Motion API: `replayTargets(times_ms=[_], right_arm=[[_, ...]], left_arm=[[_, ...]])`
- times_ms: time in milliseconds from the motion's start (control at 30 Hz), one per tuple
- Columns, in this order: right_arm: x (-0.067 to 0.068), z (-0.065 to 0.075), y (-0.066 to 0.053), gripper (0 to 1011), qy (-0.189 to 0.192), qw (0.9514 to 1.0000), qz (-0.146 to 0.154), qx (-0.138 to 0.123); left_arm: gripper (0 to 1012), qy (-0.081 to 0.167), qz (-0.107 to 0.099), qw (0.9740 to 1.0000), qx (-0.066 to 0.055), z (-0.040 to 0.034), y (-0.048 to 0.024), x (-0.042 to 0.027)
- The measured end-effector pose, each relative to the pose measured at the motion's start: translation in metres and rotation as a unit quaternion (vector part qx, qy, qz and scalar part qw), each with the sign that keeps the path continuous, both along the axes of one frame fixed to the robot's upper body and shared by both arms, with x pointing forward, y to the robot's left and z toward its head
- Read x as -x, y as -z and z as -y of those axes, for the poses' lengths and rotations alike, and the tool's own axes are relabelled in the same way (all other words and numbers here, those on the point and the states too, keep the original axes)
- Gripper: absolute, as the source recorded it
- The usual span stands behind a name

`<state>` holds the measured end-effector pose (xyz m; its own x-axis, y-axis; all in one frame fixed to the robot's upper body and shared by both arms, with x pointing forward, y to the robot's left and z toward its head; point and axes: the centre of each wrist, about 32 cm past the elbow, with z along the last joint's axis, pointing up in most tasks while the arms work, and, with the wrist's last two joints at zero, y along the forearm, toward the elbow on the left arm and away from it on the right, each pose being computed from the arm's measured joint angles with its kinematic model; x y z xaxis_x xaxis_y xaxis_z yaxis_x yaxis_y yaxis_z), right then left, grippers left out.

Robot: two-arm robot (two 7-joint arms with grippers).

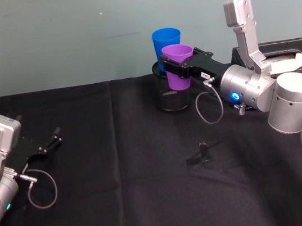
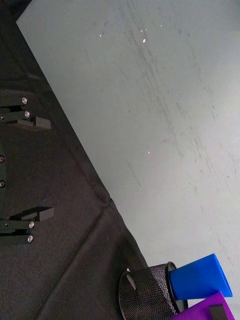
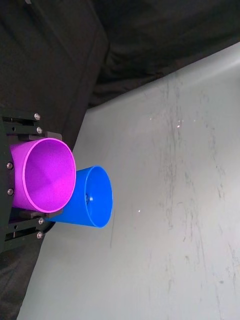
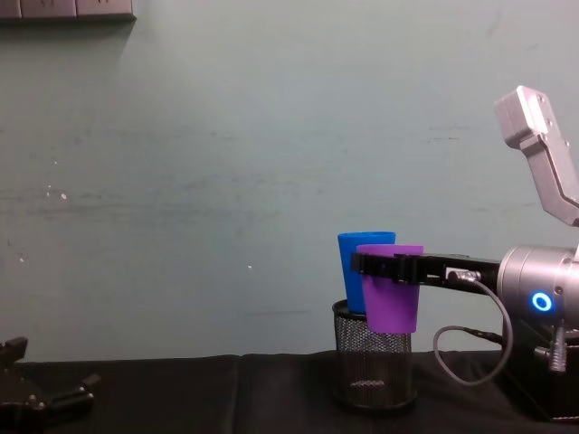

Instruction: Pick up one cup with a gripper and tap it against the other cup.

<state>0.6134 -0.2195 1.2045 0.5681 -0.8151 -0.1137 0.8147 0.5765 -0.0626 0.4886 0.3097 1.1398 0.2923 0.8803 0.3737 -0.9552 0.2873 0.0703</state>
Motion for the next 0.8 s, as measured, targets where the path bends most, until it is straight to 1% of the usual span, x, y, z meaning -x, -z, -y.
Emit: replayTargets(times_ms=[800], right_arm=[[0.0, 0.0, 0.0, 741, 0.0, 1.0, 0.0, 0.0]], left_arm=[[1000, 0.0, 0.0, 1.0, 0.0, 0.0, 0.0, 0.0]])
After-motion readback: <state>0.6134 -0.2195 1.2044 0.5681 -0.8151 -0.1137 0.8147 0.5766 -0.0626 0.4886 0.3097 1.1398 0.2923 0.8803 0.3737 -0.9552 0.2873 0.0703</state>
